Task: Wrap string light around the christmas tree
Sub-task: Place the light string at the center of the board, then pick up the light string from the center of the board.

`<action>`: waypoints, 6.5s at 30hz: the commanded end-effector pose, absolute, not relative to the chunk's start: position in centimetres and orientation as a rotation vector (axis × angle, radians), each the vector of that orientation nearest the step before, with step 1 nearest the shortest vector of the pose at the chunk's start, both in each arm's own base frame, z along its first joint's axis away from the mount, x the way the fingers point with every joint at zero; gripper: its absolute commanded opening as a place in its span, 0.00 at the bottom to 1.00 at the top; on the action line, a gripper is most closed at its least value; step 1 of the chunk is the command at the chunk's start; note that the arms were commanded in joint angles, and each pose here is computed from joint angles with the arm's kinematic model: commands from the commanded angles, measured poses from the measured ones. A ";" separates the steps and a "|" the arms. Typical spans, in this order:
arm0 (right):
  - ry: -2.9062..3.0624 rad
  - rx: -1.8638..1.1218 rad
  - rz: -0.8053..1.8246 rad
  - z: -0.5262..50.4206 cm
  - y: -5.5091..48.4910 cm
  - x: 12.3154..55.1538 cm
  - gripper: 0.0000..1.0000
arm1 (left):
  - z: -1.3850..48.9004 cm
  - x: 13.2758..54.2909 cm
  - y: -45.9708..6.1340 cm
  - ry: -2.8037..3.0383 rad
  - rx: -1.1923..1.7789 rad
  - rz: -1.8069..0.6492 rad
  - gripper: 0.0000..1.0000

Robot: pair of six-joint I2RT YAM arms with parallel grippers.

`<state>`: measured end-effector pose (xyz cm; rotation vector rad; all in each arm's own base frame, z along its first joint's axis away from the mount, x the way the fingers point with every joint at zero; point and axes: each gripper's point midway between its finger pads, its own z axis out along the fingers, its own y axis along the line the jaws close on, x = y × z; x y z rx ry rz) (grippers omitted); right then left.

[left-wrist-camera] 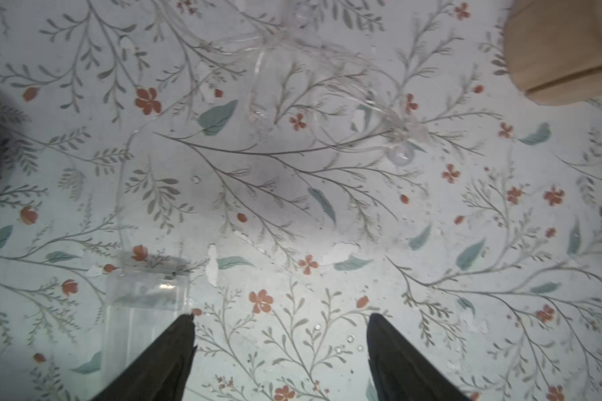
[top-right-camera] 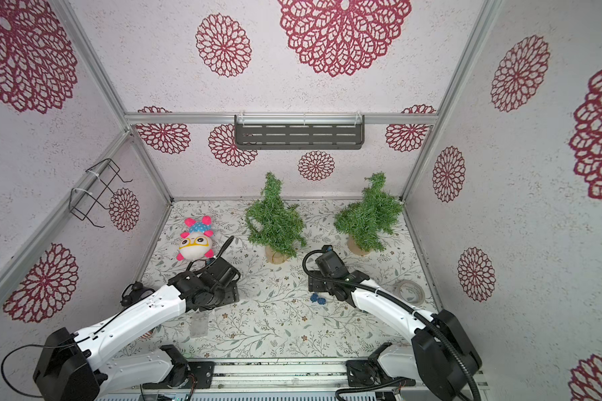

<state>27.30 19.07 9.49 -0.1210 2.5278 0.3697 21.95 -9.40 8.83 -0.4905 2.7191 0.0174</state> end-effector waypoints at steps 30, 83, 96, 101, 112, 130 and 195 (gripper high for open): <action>2.496 -0.171 0.323 7.9 18.3 26.9 0.75 | 2.9 34.6 -14.8 2.706 -0.507 -0.165 0.78; 1.635 -0.393 0.795 22.3 26.8 24.5 0.80 | 35.3 22.1 -33.3 2.063 0.554 -0.929 0.00; 1.480 -0.349 0.709 25.9 29.5 28.1 0.80 | 39.5 21.6 -35.7 1.928 0.656 -1.003 0.00; 1.469 -0.385 0.752 26.3 31.1 28.3 0.75 | 39.9 22.0 -35.0 1.908 0.642 -0.970 0.00; 1.484 -0.316 0.757 25.3 29.8 28.3 0.34 | 40.5 23.3 -33.5 1.882 0.584 -0.947 0.00; 1.559 -0.138 0.605 30.3 17.7 27.2 0.00 | 31.8 22.5 -35.8 1.963 0.740 -1.055 0.34; 1.324 -0.183 0.339 57.2 10.4 32.2 0.00 | 8.7 22.7 -26.9 2.381 1.080 -0.664 0.73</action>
